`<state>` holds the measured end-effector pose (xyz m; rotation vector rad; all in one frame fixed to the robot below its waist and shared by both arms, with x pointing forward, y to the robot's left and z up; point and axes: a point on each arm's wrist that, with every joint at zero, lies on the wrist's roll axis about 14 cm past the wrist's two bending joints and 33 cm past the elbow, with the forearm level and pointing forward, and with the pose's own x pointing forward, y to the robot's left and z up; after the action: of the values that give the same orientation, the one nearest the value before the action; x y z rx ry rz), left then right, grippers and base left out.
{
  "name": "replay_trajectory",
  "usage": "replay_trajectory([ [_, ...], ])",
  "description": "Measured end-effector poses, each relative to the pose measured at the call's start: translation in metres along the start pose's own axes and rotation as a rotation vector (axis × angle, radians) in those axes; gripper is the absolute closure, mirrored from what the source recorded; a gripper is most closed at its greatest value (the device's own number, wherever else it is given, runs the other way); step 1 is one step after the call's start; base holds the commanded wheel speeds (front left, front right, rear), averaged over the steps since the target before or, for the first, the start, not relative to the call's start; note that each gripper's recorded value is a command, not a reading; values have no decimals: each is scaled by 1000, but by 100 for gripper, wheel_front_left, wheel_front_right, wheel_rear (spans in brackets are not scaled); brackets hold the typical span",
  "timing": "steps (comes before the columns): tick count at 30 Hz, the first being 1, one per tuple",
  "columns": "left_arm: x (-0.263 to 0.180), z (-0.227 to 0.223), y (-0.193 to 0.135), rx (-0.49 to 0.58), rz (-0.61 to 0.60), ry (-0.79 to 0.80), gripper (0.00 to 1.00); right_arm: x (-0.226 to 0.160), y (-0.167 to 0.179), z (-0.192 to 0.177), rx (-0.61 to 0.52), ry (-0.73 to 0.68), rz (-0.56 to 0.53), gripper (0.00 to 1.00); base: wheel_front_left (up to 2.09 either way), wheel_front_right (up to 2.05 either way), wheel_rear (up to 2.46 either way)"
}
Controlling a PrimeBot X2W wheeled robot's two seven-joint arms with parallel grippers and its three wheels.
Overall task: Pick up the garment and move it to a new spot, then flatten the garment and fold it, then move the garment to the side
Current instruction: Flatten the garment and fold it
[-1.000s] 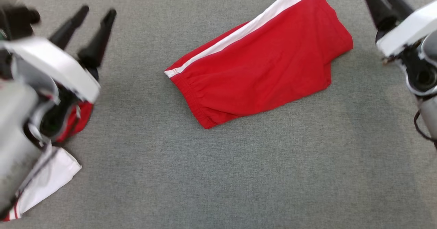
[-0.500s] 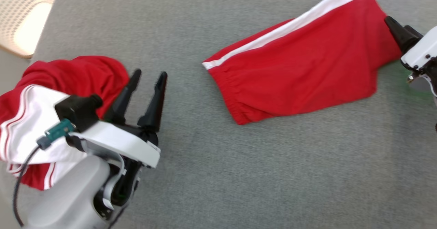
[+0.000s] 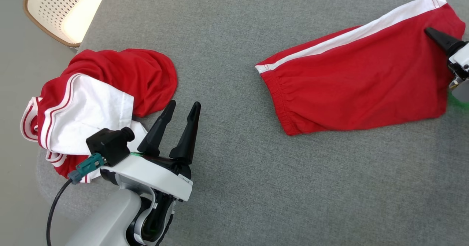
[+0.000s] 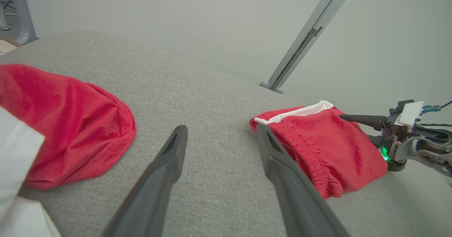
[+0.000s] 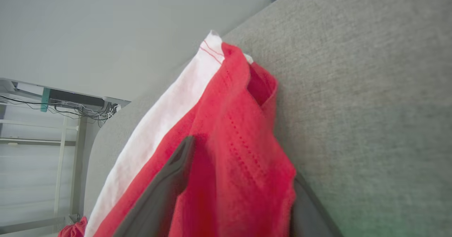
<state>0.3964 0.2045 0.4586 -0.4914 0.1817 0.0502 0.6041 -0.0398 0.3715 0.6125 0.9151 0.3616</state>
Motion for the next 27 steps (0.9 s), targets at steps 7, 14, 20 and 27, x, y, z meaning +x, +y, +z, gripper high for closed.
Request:
replay_trajectory([
  [7,-8,-4,7,13,26,0,0,5,10,9,20,-78,7,100,0,0,0],
  [14,-13,6,5,31,32,-54,0,-20,17,23,42,-205,39,100,0,0,0],
  [20,-18,11,1,96,18,-92,0,-60,-4,25,59,-293,20,100,0,0,0],
  [27,-17,0,-24,104,-63,-80,0,-123,-49,34,63,-414,-64,100,0,0,0],
])
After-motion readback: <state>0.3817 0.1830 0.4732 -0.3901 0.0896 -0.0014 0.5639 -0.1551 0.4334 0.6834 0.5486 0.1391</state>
